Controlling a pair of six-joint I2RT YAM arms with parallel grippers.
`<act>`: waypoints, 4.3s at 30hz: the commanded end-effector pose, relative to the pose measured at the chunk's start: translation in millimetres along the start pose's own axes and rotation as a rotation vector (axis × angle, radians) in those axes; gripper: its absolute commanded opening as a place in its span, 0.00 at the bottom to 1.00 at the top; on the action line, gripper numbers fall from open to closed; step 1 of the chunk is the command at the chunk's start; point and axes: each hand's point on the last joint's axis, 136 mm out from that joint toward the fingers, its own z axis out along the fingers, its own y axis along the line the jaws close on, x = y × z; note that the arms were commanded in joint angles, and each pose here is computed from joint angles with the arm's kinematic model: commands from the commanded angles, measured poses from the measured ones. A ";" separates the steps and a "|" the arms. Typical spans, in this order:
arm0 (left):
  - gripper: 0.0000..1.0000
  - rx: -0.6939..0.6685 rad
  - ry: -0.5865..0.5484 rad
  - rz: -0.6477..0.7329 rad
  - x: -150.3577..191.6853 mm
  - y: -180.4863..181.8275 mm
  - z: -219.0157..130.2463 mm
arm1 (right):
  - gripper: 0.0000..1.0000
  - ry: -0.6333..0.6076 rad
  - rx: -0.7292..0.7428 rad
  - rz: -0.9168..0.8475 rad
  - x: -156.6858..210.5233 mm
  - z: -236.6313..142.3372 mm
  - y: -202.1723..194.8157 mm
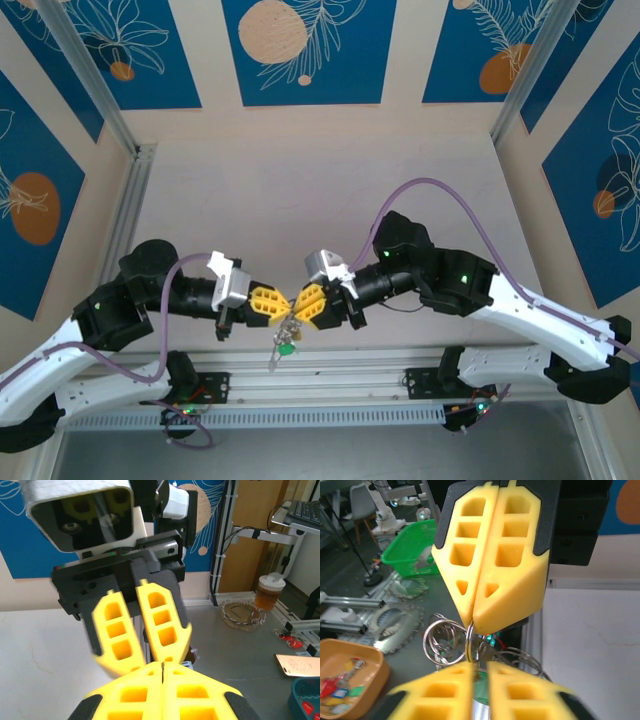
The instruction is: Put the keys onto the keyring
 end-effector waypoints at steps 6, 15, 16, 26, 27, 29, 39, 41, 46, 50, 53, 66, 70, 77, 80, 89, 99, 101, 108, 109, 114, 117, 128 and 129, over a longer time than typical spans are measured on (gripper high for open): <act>0.00 -0.050 -0.100 0.019 -21.1 5.4 -4.0 | 0.45 -0.115 0.245 -0.091 -4.6 -31.5 -16.3; 0.00 -0.040 -0.175 -0.010 -30.5 6.3 -2.0 | 0.40 -0.180 0.254 -0.185 -18.2 -33.6 -6.8; 0.00 -0.036 -0.181 -0.012 -31.0 6.0 -1.5 | 0.38 -0.183 0.240 -0.190 -20.5 -30.5 -5.7; 0.00 -0.021 -0.184 -0.017 -27.7 3.5 -1.4 | 0.23 -0.209 0.188 -0.193 -30.6 -17.7 -4.3; 0.00 -0.021 -0.187 -0.015 -28.1 2.9 -2.0 | 0.21 -0.208 0.186 -0.191 -30.2 -17.6 -3.8; 0.00 -0.022 -0.186 -0.015 -27.0 3.0 -2.2 | 0.18 -0.211 0.186 -0.189 -30.1 -18.6 -3.5; 0.00 -0.076 -0.105 -0.038 -12.3 10.7 -2.8 | 0.00 -0.185 0.257 -0.195 -33.7 -29.0 -10.7; 0.13 -0.117 -0.031 -0.043 -3.7 14.9 -6.8 | 0.00 -0.138 0.273 -0.181 -30.3 -29.0 -14.7; 0.47 -0.218 0.144 -0.022 11.1 24.5 -23.0 | 0.00 0.037 0.265 -0.136 -10.4 -16.7 -21.5; 0.43 -0.235 0.264 -0.026 23.0 28.7 -25.6 | 0.00 0.112 0.241 -0.112 -0.4 -10.7 -20.8; 0.43 -0.217 0.313 -0.042 31.8 30.1 -20.1 | 0.00 0.148 0.225 -0.104 2.2 -9.1 -19.3; 0.41 -0.138 0.326 -0.059 39.6 27.0 -3.0 | 0.00 0.190 0.200 -0.104 5.2 -0.5 -20.8; 0.37 -0.125 0.316 -0.055 37.5 25.8 -1.1 | 0.00 0.190 0.196 -0.103 5.3 1.3 -21.9; 0.31 -0.111 0.309 -0.053 35.7 25.2 1.6 | 0.00 0.183 0.196 -0.105 2.8 -1.1 -21.2; 0.29 -0.106 0.308 -0.054 35.2 25.0 2.7 | 0.00 0.173 0.194 -0.103 1.9 -1.3 -21.7; 0.23 -0.089 0.291 -0.055 31.4 22.5 4.3 | 0.00 0.177 0.192 -0.103 2.8 -0.5 -22.5; 0.15 -0.079 0.282 -0.063 30.9 22.0 6.8 | 0.00 0.171 0.185 -0.108 2.2 0.3 -22.5; 0.13 -0.076 0.281 -0.064 31.5 22.0 7.7 | 0.00 0.169 0.182 -0.106 2.6 0.5 -21.9; 0.00 -0.063 0.270 -0.058 31.2 19.9 8.3 | 0.00 0.162 0.177 -0.105 2.8 0.1 -20.5; 0.00 -0.057 0.268 -0.058 30.4 18.5 8.0 | 0.00 0.159 0.176 -0.107 2.2 -0.9 -19.8; 0.00 -0.048 0.232 -0.048 23.2 13.6 4.2 | 0.28 0.108 0.177 -0.109 -3.6 -9.1 -13.8; 0.00 -0.033 0.192 -0.048 18.5 9.6 3.7 | 0.38 0.076 0.161 -0.089 -1.6 -15.2 -8.3; 0.00 0.025 0.090 -0.032 1.6 -2.7 2.0 | 0.39 0.014 0.105 -0.034 0.5 -26.7 3.5; 0.00 0.029 0.083 -0.030 0.3 -3.7 1.5 | 0.39 0.012 0.098 -0.031 0.1 -24.5 2.9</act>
